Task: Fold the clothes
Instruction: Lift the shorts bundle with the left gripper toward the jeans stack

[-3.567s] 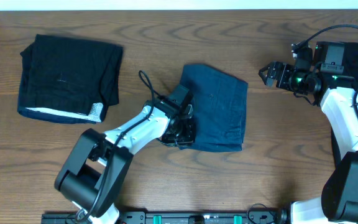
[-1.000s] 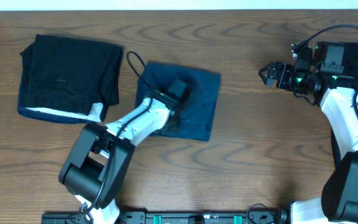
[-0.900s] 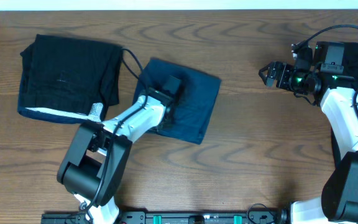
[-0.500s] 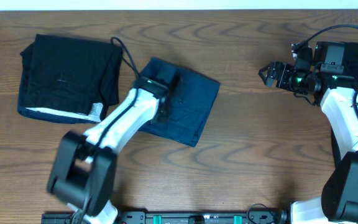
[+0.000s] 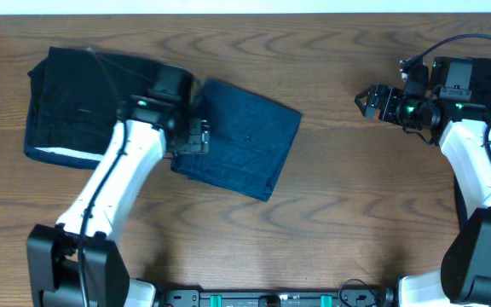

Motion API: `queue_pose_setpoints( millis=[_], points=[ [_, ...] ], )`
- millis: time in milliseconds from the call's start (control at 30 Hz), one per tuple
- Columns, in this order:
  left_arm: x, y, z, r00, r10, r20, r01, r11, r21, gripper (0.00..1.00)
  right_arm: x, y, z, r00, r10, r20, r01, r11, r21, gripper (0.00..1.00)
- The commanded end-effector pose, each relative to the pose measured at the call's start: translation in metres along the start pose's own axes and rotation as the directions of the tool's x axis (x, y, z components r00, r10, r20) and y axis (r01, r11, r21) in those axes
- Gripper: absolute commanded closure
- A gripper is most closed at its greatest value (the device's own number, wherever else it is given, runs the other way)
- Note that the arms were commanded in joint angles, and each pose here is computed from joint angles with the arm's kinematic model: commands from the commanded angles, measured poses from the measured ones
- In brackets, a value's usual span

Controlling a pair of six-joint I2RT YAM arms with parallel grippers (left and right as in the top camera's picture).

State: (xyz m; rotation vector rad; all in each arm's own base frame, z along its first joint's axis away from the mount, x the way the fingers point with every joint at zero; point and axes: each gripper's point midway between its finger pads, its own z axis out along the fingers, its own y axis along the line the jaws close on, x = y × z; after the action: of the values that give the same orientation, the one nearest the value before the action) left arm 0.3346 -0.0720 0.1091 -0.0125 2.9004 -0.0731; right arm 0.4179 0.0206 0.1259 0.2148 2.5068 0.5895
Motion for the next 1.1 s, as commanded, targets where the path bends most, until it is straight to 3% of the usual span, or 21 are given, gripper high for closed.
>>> queue_pose_setpoints(
  millis=[0,300,333,867,1067],
  points=[
    [0.001,-0.002,0.009,0.999,0.018,-0.041,-0.015,0.997,0.082,0.13,-0.001,-0.002,0.001,1.000,0.004,0.000,-0.004,1.000,0.005,0.01],
    [0.007,-0.008,0.048,0.990,0.025,-0.136,-0.009,0.993,0.118,0.10,-0.001,-0.002,0.001,1.000,0.004,0.000,-0.004,1.000,0.005,0.01],
    [0.007,-0.008,0.052,0.990,0.024,-0.142,-0.007,0.993,0.117,0.01,-0.001,-0.002,0.001,1.000,0.004,0.000,-0.004,1.000,0.005,0.01],
    [0.018,-0.003,0.083,0.985,-0.003,-0.170,0.020,0.995,0.094,0.02,-0.001,-0.002,0.001,1.000,0.004,0.000,-0.004,1.000,0.005,0.01],
    [0.027,0.011,0.097,0.980,-0.040,-0.192,0.043,0.999,0.010,0.02,-0.001,-0.002,0.001,1.000,0.004,0.000,-0.004,1.000,0.005,0.01]
  ],
)
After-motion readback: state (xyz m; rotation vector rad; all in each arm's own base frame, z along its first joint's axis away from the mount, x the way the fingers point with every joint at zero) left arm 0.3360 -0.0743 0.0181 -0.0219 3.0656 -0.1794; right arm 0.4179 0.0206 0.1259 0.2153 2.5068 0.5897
